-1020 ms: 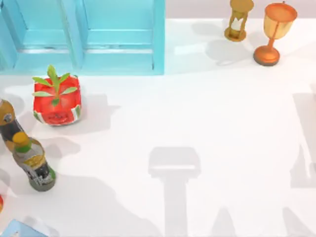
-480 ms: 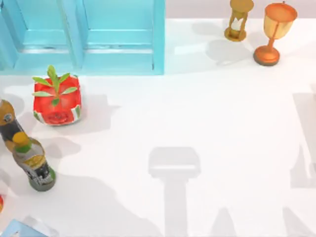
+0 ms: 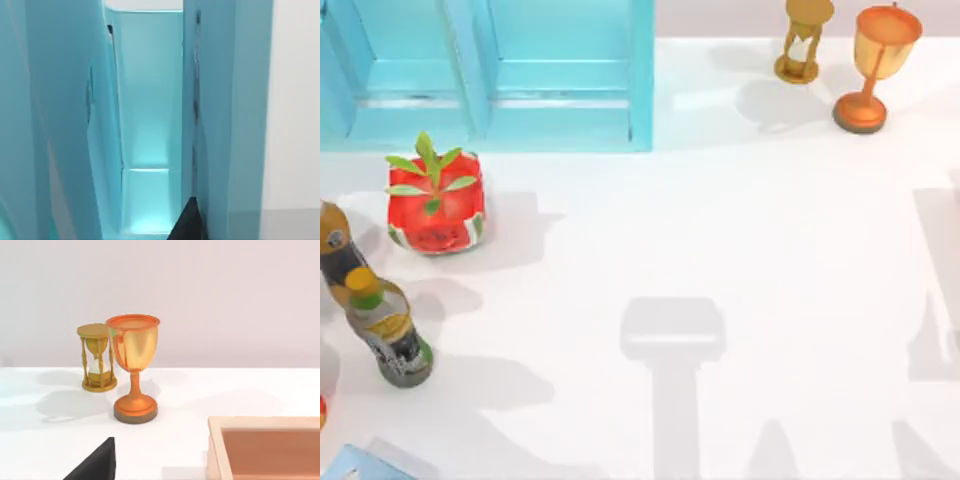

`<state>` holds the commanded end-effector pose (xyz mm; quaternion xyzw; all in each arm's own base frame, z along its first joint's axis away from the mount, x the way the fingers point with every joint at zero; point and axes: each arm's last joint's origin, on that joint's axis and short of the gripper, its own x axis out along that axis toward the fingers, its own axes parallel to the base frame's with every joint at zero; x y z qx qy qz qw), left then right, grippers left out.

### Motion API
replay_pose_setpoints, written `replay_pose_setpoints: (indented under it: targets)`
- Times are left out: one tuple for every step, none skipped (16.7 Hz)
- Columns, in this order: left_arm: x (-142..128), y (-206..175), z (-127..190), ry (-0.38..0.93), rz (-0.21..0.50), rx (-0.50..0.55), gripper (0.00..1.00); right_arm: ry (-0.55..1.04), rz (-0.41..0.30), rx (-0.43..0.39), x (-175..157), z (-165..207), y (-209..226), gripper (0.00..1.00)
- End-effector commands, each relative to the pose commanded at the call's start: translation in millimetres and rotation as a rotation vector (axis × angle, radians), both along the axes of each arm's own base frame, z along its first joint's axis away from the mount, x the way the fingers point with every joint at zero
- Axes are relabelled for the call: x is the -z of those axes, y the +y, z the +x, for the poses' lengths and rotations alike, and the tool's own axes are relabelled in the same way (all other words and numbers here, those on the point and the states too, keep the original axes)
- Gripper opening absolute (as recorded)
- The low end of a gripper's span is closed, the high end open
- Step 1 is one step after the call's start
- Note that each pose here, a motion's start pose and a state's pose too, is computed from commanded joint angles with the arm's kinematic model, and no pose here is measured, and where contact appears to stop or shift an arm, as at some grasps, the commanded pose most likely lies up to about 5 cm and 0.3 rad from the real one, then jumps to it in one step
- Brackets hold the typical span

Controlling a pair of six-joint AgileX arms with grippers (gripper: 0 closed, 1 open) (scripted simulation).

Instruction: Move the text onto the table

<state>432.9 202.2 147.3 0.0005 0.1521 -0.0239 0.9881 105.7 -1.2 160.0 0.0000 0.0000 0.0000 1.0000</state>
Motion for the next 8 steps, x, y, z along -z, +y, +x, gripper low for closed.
replay_pose_setpoints:
  targets:
    - [-17,3,-11,0.0,-0.001,0.001,0.0,0.0,0.0,0.0,0,0,0,1.0]
    - [-34,6,-24,-0.002,-0.002,0.002,0.0,0.0,0.0,0.0,0,0,0,1.0]
    - [-53,8,-39,-0.005,0.0,0.002,0.0,0.0,0.0,0.0,0,0,0,1.0]
    - [-72,8,-55,-0.009,0.002,0.003,0.0,0.0,0.0,0.0,0,0,0,1.0]
    - [-90,8,-72,-0.014,0.006,0.003,0.0,0.0,0.0,0.0,0,0,0,1.0]
    - [-106,6,-89,-0.019,0.01,0.002,0.0,0.0,0.0,0.0,0,0,0,1.0]
    - [-120,4,-107,-0.022,0.014,0.002,0.0,0.0,0.0,0.0,0,0,0,1.0]
    - [-132,1,-123,-0.024,0.017,0.002,0.0,0.0,0.0,0.0,0,0,0,1.0]
